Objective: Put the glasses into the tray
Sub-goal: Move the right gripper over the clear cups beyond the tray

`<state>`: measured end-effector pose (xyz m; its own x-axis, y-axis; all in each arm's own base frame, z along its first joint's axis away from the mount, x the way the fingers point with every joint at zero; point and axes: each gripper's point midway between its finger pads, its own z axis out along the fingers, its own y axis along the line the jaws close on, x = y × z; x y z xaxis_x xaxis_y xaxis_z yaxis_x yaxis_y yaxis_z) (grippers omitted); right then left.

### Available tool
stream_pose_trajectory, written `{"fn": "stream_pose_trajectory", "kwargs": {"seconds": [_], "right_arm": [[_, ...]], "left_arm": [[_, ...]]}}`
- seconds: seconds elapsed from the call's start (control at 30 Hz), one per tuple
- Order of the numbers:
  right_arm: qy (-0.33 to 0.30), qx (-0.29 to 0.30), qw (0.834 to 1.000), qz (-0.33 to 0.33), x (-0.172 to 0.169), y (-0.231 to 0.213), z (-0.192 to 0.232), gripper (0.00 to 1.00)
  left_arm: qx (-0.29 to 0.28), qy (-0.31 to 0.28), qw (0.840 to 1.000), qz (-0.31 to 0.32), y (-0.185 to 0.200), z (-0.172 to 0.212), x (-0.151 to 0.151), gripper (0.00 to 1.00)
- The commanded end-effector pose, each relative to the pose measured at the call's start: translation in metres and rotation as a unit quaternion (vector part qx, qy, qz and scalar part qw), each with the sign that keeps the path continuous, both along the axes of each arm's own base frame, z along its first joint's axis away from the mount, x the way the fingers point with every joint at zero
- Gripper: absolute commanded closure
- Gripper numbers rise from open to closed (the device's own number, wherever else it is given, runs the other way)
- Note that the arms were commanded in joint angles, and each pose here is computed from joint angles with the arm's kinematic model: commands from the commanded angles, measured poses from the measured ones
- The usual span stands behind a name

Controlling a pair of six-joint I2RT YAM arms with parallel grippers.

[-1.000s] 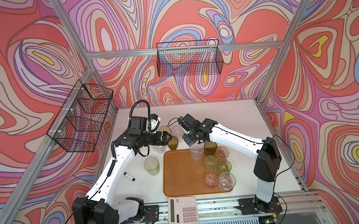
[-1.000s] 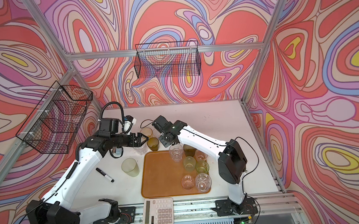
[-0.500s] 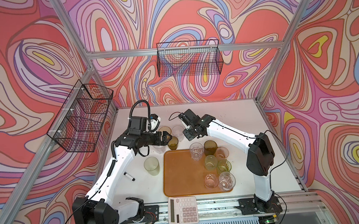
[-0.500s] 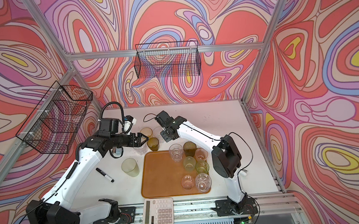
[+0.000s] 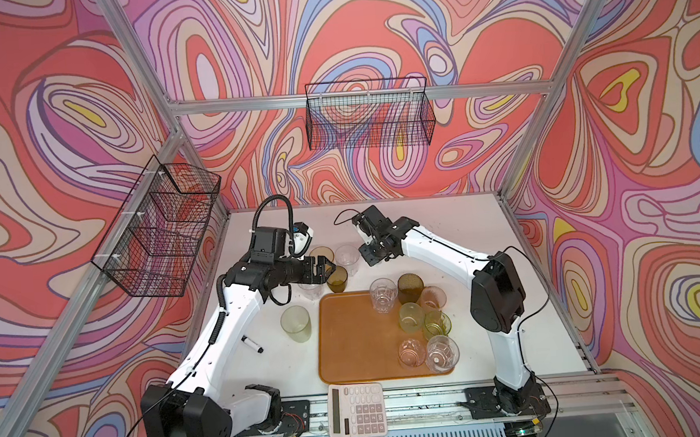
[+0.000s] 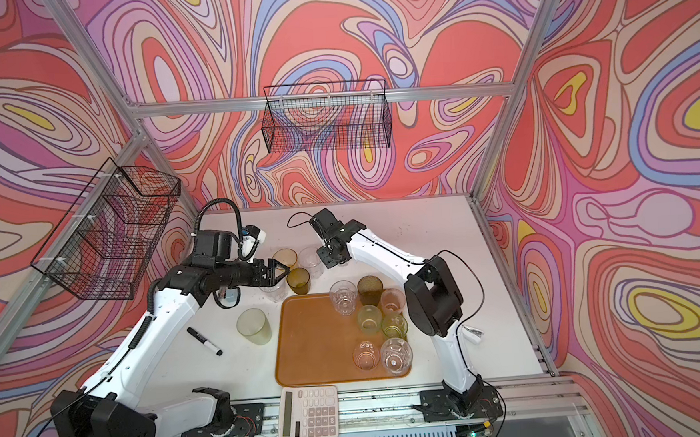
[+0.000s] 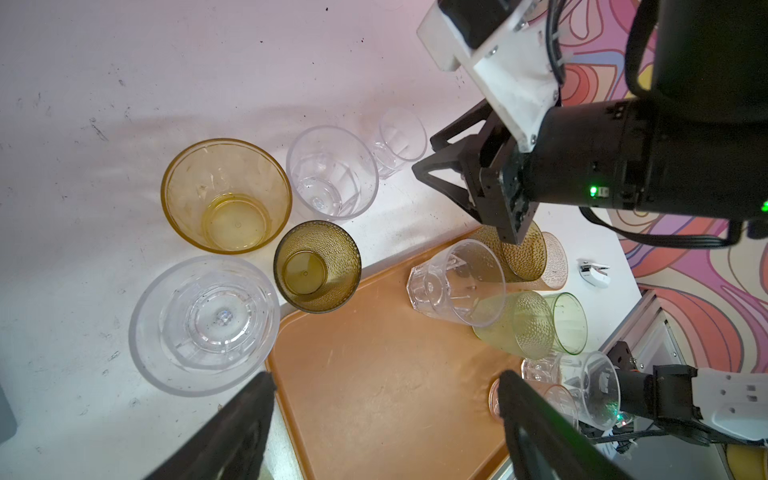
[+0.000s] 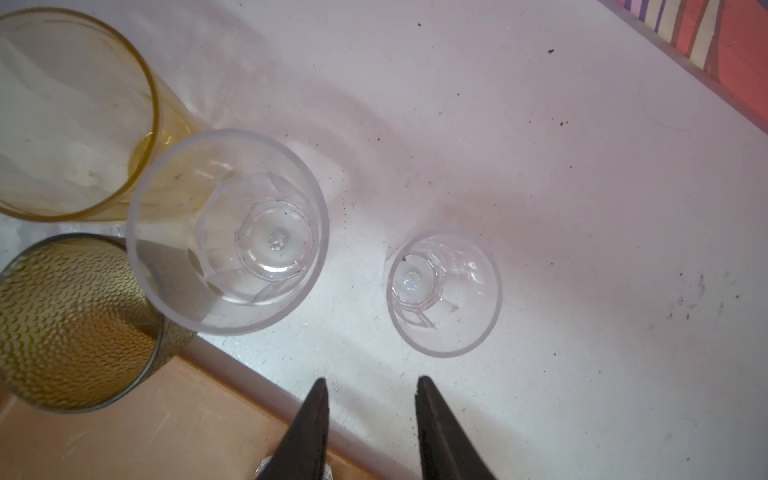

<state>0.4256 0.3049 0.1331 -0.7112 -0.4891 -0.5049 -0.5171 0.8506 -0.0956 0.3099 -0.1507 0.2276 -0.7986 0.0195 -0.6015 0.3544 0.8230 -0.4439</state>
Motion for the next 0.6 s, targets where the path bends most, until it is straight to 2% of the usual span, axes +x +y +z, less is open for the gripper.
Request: {"fn": "stream_pose_trajectory", "kwargs": {"seconds": [0.0,0.57], "right_arm": [[-0.001,0.014,1.0,0.002,0.013,0.004,-0.004,0.64],[0.011,0.019,1.0,-0.01,0.037,0.006,-0.03,0.67]], "left_arm": [[0.001,-0.003,1.0,-0.011,-0.003,0.002,-0.003,0.13],[0.001,-0.005,1.0,-0.011,-0.002,0.003,-0.003,0.13]]}}
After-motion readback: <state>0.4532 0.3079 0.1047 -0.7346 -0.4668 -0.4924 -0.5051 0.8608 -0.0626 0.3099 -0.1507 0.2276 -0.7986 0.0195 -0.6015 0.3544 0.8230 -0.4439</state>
